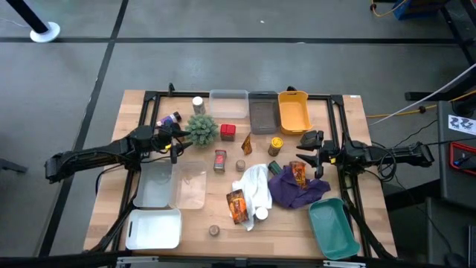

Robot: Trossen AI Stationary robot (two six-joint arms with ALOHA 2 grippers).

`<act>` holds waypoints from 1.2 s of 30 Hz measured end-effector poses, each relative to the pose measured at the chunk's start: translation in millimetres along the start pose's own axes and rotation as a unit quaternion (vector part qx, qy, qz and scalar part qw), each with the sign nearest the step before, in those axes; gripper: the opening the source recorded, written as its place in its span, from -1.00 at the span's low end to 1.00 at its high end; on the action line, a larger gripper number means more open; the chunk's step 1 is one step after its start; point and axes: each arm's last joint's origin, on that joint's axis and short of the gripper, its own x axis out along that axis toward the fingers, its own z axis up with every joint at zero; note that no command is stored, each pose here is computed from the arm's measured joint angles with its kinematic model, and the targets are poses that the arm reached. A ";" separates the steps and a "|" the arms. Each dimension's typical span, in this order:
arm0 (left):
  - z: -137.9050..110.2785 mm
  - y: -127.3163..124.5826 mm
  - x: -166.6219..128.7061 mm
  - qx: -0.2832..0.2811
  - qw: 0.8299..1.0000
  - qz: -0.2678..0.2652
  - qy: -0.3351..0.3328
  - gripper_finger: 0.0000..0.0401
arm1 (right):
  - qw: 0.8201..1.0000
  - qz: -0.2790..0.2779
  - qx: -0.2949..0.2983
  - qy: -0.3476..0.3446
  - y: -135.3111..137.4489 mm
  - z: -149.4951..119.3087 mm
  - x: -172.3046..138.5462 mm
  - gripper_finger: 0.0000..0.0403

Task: Sort spices by type

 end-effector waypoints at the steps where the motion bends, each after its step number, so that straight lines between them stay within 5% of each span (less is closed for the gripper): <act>1: 0.0 0.0 0.0 0.000 1.000 0.000 0.000 0.09 | 1.000 0.000 0.002 -0.007 0.1 1.4 0.0 -0.23; 10: 0.1 0.0 0.0 0.000 1.000 0.000 0.000 0.09 | 0.995 -0.077 0.019 -0.054 -3.5 25.9 -3.8 -0.19; 17: 0.1 -0.1 0.0 0.000 1.000 0.000 0.000 0.09 | 0.990 -0.107 0.022 -0.084 -4.7 52.4 -10.5 0.21; 24: 0.1 0.0 0.0 0.000 1.000 0.000 0.000 0.09 | 0.992 -0.123 -0.026 -0.010 -6.1 78.4 -23.7 0.49; 36: 0.1 0.0 0.0 0.000 1.000 0.000 0.000 0.09 | 0.982 -0.125 -0.068 0.123 -2.0 120.8 -19.9 0.46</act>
